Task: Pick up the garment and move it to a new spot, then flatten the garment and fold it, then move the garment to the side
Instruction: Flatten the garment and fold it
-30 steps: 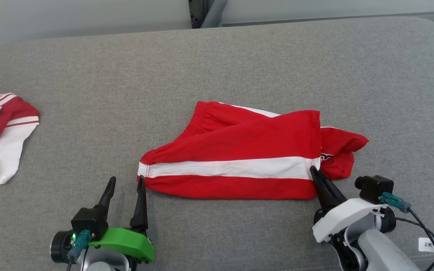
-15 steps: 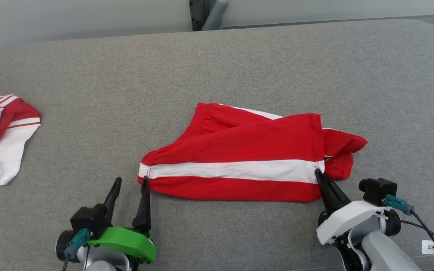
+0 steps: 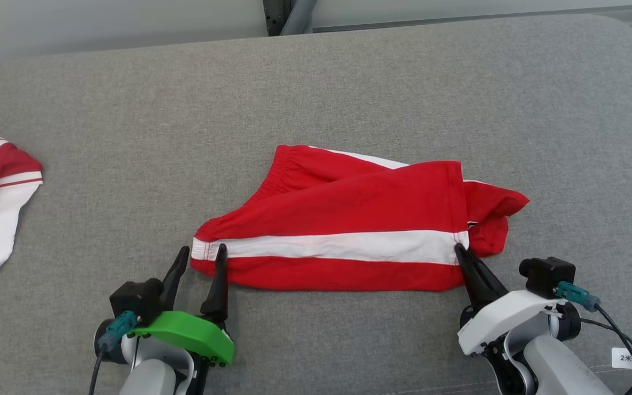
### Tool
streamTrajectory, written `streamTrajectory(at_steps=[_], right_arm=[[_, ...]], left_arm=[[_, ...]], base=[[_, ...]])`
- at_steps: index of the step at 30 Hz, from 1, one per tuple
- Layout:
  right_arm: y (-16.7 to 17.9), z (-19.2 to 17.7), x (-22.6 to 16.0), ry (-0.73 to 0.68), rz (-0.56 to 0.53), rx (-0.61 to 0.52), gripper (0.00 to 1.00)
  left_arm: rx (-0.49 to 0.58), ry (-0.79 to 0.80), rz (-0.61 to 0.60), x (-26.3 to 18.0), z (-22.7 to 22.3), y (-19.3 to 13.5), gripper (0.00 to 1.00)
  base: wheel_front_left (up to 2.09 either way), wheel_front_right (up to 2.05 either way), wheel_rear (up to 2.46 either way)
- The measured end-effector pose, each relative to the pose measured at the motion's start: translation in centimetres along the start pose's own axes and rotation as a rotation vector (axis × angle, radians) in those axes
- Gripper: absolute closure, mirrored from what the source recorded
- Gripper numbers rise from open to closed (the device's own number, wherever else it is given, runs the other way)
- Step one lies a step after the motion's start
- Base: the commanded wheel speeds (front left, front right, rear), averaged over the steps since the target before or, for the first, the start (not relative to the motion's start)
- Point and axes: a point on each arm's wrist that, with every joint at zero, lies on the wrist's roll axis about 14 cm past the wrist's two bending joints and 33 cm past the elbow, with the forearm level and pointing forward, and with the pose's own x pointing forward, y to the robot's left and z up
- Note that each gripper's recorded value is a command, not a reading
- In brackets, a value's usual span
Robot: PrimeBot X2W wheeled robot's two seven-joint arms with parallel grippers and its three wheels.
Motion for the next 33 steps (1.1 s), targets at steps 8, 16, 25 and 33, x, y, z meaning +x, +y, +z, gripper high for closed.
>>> streamTrajectory(at_steps=[8,16,25,33], right_arm=[[0.0,0.1,0.5,-0.002,0.001,-0.002,1.00],[-0.1,0.6,0.7,-0.020,-0.002,0.006,1.00],[2.6,11.3,2.7,-0.312,0.099,-0.019,1.00],[6.3,25.2,6.9,-0.594,0.243,-0.196,1.00]], left_arm=[[-0.012,0.011,-0.008,0.8,-0.3,-0.2,0.38],[-0.014,-0.031,-0.016,1.1,1.1,-0.4,1.00],[0.124,-0.322,-0.158,2.5,12.2,-3.3,1.00],[0.354,-0.474,-0.286,7.9,23.5,-5.0,1.00]], base=[[0.00,0.00,0.00],[0.00,0.00,0.00],[0.00,0.00,0.00],[0.00,0.00,0.00]])
